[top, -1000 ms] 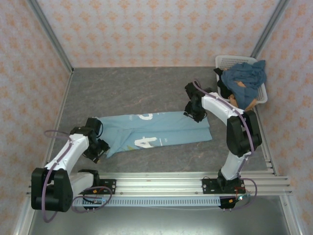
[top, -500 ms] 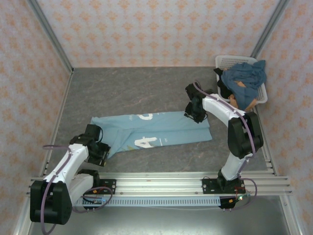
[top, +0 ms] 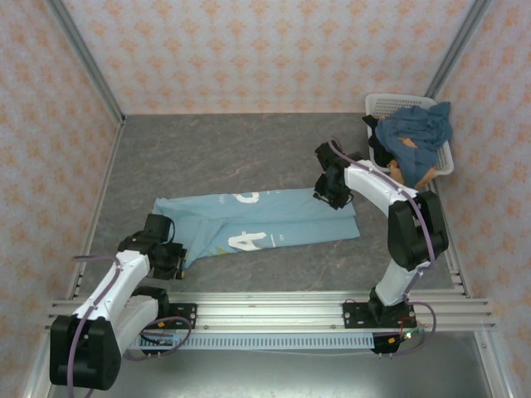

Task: Fold and stack the t-shirts

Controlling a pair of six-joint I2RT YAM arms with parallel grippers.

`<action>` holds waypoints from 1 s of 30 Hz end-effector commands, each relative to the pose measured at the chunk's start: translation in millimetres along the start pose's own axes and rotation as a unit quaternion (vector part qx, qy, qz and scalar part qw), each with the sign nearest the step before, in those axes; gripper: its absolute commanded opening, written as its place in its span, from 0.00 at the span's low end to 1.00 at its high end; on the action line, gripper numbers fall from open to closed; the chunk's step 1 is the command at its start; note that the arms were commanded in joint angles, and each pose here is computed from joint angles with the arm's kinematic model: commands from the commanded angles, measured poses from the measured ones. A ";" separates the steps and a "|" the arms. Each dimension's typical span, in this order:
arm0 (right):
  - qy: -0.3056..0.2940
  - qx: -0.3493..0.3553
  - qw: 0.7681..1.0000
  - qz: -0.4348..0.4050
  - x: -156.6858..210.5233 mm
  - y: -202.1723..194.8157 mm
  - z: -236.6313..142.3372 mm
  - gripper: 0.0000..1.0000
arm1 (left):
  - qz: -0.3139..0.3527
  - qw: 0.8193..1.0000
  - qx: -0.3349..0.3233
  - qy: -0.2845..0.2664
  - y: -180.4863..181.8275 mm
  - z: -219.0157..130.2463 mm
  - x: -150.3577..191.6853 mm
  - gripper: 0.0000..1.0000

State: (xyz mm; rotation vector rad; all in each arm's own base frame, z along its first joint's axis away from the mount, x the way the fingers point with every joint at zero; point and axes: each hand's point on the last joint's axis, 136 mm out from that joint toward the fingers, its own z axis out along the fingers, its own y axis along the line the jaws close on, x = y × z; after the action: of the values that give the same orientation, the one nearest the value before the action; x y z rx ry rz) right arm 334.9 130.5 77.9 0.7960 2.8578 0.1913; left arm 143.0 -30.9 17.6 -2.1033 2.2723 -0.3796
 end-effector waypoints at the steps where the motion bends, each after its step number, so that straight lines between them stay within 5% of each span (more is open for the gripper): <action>1: -0.012 -0.006 1.000 0.002 -2.5 0.2 -7.1 0.36 | -0.009 0.999 -0.046 -0.012 27.0 -3.9 -2.3 0.44; 16: -0.007 -0.004 1.000 0.001 0.2 0.0 -3.2 0.35 | -0.080 0.996 0.036 -0.030 -21.2 3.2 -11.2 0.45; 27: -0.007 -0.002 1.000 0.003 -0.7 0.4 -0.2 0.34 | -0.076 0.996 0.032 -0.021 -27.4 3.9 -4.8 0.19; 30: -0.006 -0.004 1.000 0.002 -0.8 1.8 1.3 0.32 | -0.078 0.996 0.030 -0.024 -24.3 5.8 -5.9 0.02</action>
State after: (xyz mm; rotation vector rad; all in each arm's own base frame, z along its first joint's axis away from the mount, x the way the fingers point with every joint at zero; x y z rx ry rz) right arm 338.9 132.1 78.6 0.7968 2.8421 0.2073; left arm 165.5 -32.1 18.3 -2.2475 2.0995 -0.4023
